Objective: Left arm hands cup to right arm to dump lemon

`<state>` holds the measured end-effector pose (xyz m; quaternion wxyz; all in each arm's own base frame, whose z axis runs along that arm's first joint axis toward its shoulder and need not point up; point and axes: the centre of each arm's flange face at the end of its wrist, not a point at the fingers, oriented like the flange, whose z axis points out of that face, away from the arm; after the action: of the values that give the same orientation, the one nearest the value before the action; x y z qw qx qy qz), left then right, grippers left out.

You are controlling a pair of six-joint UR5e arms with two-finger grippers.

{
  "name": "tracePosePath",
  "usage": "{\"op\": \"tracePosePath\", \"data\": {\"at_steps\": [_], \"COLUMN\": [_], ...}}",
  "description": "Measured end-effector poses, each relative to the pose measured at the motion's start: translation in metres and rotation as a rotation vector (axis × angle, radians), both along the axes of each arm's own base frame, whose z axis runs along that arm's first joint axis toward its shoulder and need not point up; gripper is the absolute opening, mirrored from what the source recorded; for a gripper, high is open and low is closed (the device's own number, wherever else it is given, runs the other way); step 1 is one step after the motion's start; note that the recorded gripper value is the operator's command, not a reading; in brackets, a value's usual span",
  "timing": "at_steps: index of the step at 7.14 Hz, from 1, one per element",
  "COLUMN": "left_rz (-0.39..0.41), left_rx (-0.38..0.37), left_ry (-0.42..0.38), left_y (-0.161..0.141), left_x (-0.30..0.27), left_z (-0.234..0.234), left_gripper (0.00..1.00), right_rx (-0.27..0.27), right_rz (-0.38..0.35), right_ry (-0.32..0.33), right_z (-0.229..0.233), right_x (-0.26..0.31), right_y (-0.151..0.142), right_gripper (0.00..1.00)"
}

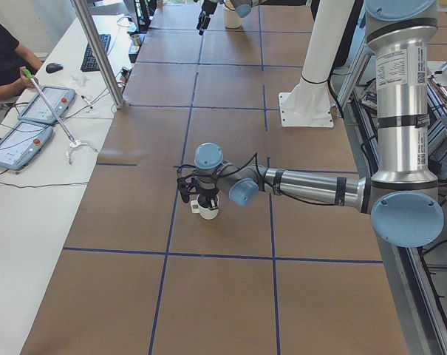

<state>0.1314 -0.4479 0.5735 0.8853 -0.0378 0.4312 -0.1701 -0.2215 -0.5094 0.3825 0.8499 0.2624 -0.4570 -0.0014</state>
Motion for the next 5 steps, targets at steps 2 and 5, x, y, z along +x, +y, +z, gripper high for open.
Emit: {"op": "tracePosePath", "data": {"at_steps": [2,5], "left_rz": [0.038,0.180], "left_rx": [0.092,0.321], "left_ry": [0.014,-0.033], "left_y": [-0.001,0.007], "left_x": [-0.011,-0.061], "left_z": [-0.018,-0.002], "left_gripper": [1.00,1.00], "right_rx": [-0.095,-0.184], "right_rz": [-0.018,-0.080], "right_ry": [-0.012,0.046], "right_z": [0.012,0.090], "right_x": [0.043,0.149], "right_y": [-0.010,0.011], "right_gripper": [1.00,1.00]}}
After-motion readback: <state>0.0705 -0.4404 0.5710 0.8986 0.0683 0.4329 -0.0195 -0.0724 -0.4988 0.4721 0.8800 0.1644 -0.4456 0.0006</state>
